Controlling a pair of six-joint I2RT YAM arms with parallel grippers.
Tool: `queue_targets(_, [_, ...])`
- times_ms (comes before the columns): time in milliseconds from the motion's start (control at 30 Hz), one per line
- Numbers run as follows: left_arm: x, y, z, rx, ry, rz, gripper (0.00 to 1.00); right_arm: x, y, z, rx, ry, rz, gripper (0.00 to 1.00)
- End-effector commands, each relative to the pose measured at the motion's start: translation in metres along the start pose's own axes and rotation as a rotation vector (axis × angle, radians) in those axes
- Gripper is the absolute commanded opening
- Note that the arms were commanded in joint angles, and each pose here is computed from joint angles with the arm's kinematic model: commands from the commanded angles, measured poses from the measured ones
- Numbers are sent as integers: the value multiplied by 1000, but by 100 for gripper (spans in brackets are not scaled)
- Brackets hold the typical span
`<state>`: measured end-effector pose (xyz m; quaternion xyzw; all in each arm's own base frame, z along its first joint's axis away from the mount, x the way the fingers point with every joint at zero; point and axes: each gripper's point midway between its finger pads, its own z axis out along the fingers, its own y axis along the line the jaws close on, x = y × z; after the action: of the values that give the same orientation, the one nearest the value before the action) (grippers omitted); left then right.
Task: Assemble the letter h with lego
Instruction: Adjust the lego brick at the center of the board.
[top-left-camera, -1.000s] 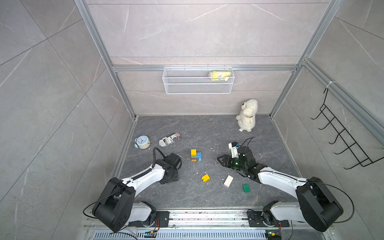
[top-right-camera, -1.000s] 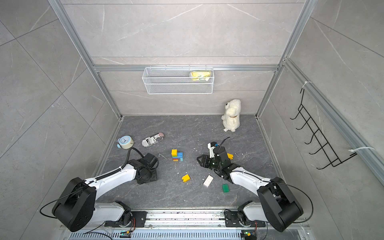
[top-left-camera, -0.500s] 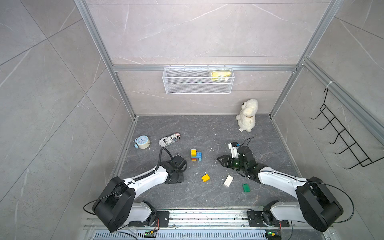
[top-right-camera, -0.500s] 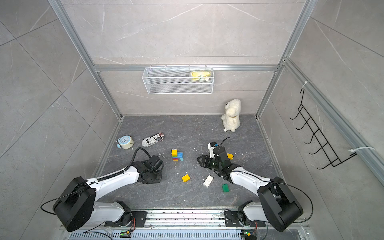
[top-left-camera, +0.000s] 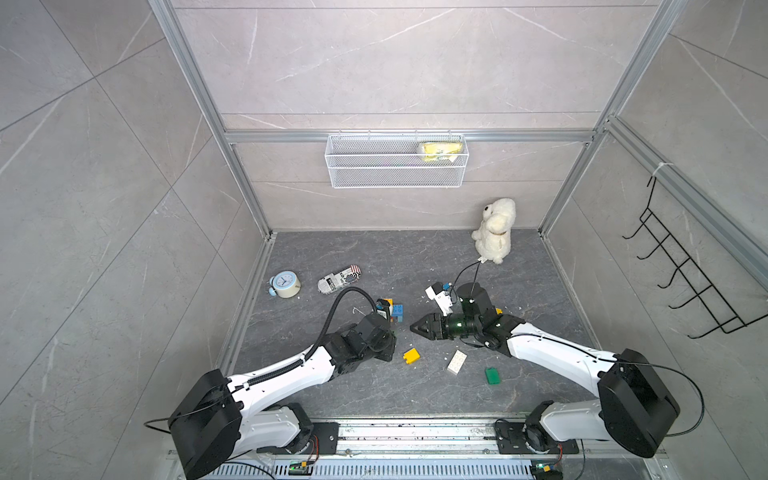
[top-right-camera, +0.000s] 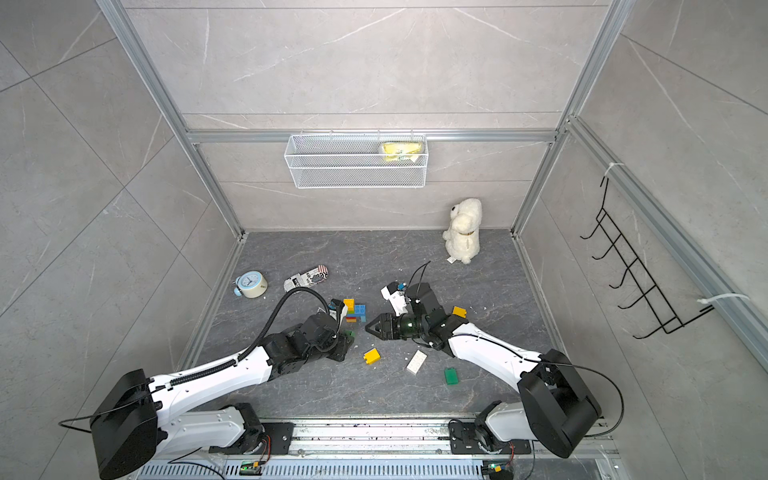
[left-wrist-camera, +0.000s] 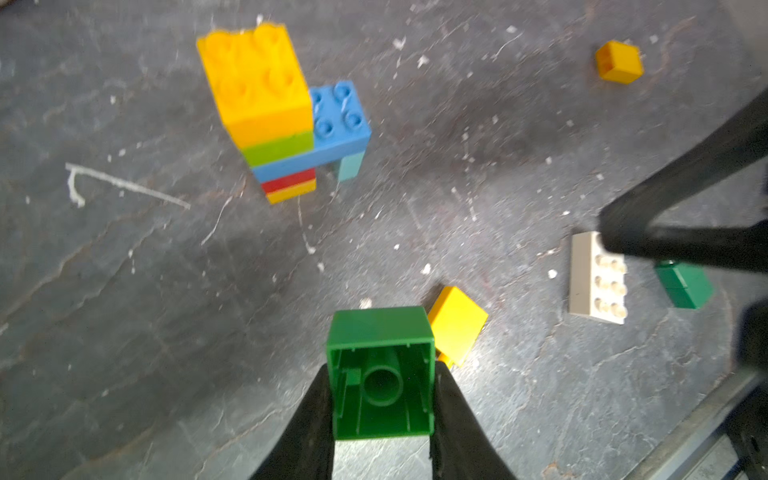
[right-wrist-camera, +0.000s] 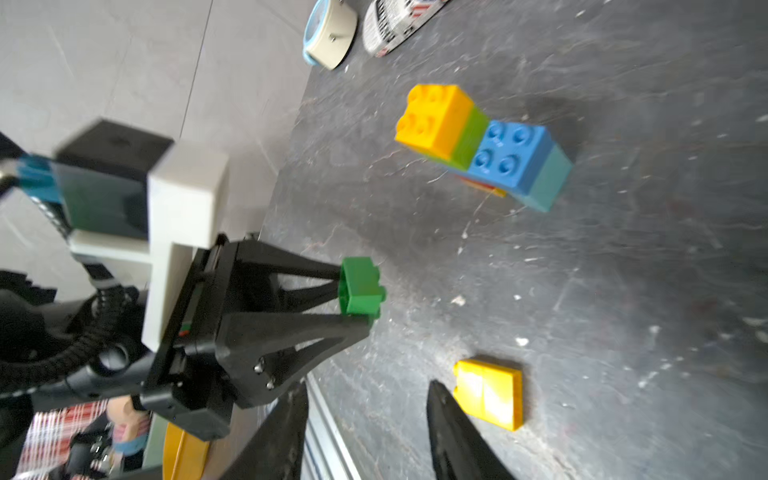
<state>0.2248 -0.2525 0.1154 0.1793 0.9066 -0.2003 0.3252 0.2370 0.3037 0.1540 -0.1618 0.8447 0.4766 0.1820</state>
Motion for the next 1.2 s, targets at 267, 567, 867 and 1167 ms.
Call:
queue_targets(267, [-25, -45, -8, 150, -92, 235, 15, 18, 4, 10, -9, 116, -9, 49])
queue_targets(567, [-13, -62, -8, 183, -76, 314, 13, 19, -7, 18, 15, 131, 15, 47])
queue_targets(867, [-4, -56, -9, 169, -56, 322, 11, 8, 7, 7, -40, 61, 11, 44])
queue_targets(1167, [-3, -64, -12, 219, -55, 309, 10, -2, 1, 5, -123, 10, 89, 40])
